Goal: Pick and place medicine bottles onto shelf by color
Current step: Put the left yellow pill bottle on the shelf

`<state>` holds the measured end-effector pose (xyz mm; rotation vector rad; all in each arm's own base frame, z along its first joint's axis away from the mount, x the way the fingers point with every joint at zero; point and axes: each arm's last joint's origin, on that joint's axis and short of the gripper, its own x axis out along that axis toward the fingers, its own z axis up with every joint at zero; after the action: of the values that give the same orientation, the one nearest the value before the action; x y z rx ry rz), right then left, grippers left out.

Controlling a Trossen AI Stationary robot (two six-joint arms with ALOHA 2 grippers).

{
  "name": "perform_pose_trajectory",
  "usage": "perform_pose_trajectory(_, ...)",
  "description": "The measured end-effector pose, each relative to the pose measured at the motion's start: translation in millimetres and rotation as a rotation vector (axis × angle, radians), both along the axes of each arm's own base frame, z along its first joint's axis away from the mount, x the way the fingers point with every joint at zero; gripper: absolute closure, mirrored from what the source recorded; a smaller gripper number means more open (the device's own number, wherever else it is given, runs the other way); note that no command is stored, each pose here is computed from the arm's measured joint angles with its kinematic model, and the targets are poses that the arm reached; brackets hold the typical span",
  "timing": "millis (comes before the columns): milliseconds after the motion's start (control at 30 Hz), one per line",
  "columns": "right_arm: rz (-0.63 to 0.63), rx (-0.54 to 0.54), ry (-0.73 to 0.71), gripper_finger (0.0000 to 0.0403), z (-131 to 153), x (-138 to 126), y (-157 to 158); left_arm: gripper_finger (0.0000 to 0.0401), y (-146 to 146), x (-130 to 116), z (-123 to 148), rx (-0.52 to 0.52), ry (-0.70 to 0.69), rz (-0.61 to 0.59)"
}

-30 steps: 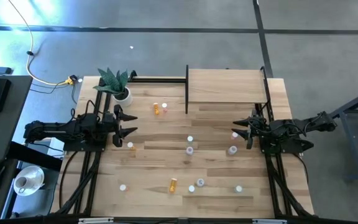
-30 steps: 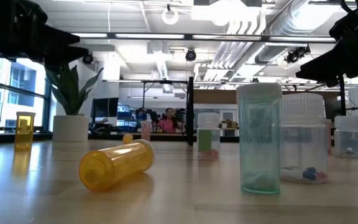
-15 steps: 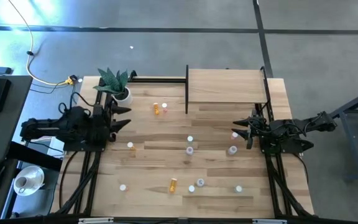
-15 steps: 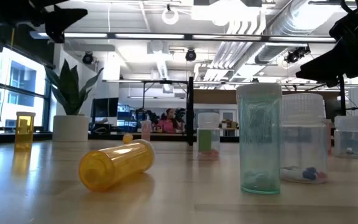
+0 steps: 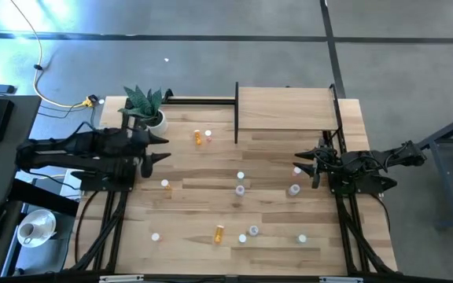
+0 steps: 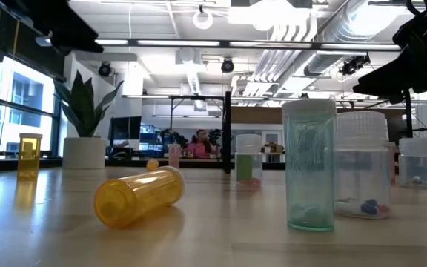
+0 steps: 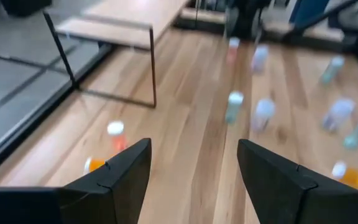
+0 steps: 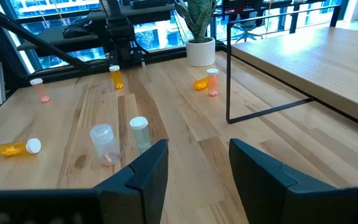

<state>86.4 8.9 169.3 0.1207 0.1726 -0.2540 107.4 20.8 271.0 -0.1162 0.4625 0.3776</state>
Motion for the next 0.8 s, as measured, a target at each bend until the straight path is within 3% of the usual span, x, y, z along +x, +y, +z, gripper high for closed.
perform_pose_trajectory(100,0.0,0.0,0.0,0.0242,0.0,0.0,0.0,0.0172,0.1,1.8,-8.9,-0.023,0.093,0.005)
perform_pose_trajectory(300,0.0,0.0,0.0,0.0242,0.0,0.0,0.0,0.0172,-5.2,8.6,-10.7,-0.034,0.109,-0.088)
perform_pose_trajectory(467,0.0,0.0,0.0,0.0242,0.0,0.0,0.0,0.0172,-6.6,7.7,-11.7,-0.105,0.089,0.002)
perform_pose_trajectory(633,0.0,0.0,-0.001,0.0242,0.1,0.0,0.0,0.0172,-10.0,7.0,-13.7,-0.211,0.083,0.015)
perform_pose_trajectory(800,0.0,0.0,0.0,0.0242,0.0,0.0,0.0,0.0172,-14.6,4.0,-21.1,-0.268,0.163,0.024)
